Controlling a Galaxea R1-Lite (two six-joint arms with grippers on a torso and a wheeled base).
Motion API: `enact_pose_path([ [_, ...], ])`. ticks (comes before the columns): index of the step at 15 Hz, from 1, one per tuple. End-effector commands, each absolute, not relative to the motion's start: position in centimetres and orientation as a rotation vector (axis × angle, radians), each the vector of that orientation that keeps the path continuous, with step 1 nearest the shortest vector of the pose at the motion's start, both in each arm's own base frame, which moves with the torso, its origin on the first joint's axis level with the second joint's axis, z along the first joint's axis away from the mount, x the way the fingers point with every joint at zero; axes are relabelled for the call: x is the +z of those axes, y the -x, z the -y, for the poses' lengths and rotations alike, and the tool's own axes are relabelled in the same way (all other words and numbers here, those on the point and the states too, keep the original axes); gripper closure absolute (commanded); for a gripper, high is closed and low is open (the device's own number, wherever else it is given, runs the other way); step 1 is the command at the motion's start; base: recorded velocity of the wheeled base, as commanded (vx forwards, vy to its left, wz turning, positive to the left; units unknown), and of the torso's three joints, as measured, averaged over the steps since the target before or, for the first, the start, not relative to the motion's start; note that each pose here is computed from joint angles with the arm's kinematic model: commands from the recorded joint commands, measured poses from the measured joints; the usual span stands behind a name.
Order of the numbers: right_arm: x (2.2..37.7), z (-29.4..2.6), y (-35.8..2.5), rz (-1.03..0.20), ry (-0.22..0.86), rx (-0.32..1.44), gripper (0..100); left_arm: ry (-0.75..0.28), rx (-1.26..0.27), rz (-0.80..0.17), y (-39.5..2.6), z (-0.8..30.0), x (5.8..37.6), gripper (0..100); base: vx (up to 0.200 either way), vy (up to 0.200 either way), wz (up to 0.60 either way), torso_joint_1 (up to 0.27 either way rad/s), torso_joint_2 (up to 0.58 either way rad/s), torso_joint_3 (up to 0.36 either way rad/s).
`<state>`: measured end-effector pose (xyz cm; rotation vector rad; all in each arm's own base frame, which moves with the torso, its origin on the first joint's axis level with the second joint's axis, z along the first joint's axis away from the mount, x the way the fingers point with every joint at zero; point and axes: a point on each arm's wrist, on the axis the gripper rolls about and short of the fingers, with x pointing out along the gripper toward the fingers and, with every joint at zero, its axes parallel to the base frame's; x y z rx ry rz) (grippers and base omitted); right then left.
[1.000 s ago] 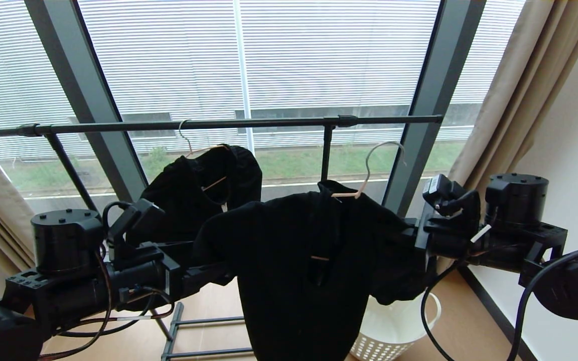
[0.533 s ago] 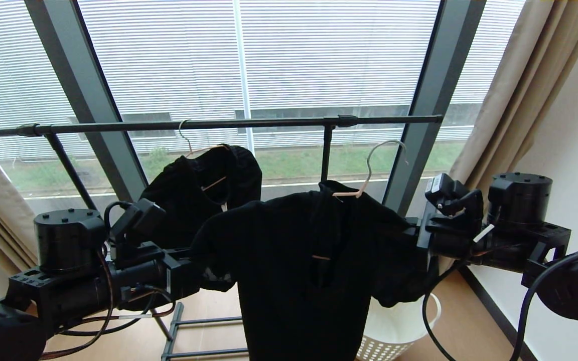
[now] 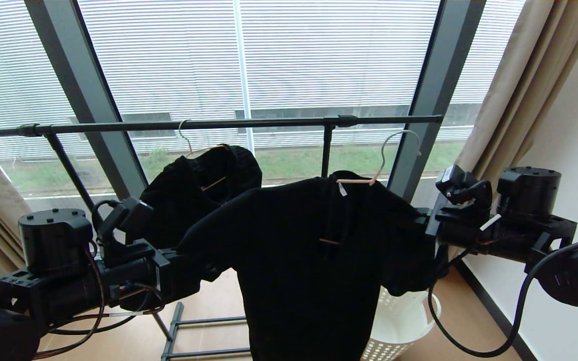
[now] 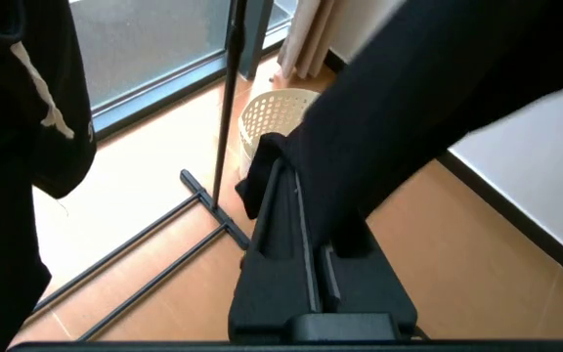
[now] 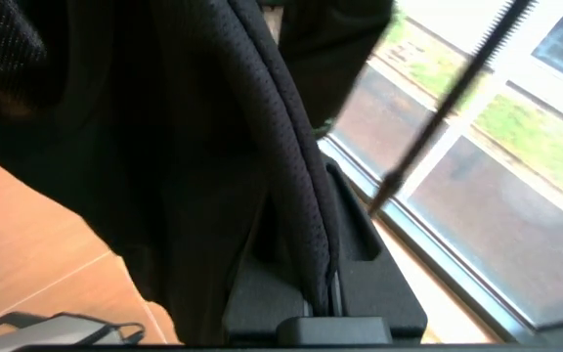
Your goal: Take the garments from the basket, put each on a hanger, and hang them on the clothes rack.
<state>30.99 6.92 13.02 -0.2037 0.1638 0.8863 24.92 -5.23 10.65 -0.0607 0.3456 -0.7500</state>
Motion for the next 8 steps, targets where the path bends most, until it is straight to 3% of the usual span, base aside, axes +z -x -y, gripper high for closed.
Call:
enact_pose_path([
  [1,12.9,-6.1,-31.3,-0.167,0.201,0.86,100,0.063,-0.747,-0.348,-24.9,5.1,10.6,100,0.0,0.0,0.0,0.0,0.0,0.0],
  [8,13.3,-4.4,-31.7,-0.141,0.2,0.863,100,0.063,-0.733,-0.344,-25.1,4.8,10.6,100,0.0,0.0,0.0,0.0,0.0,0.0],
])
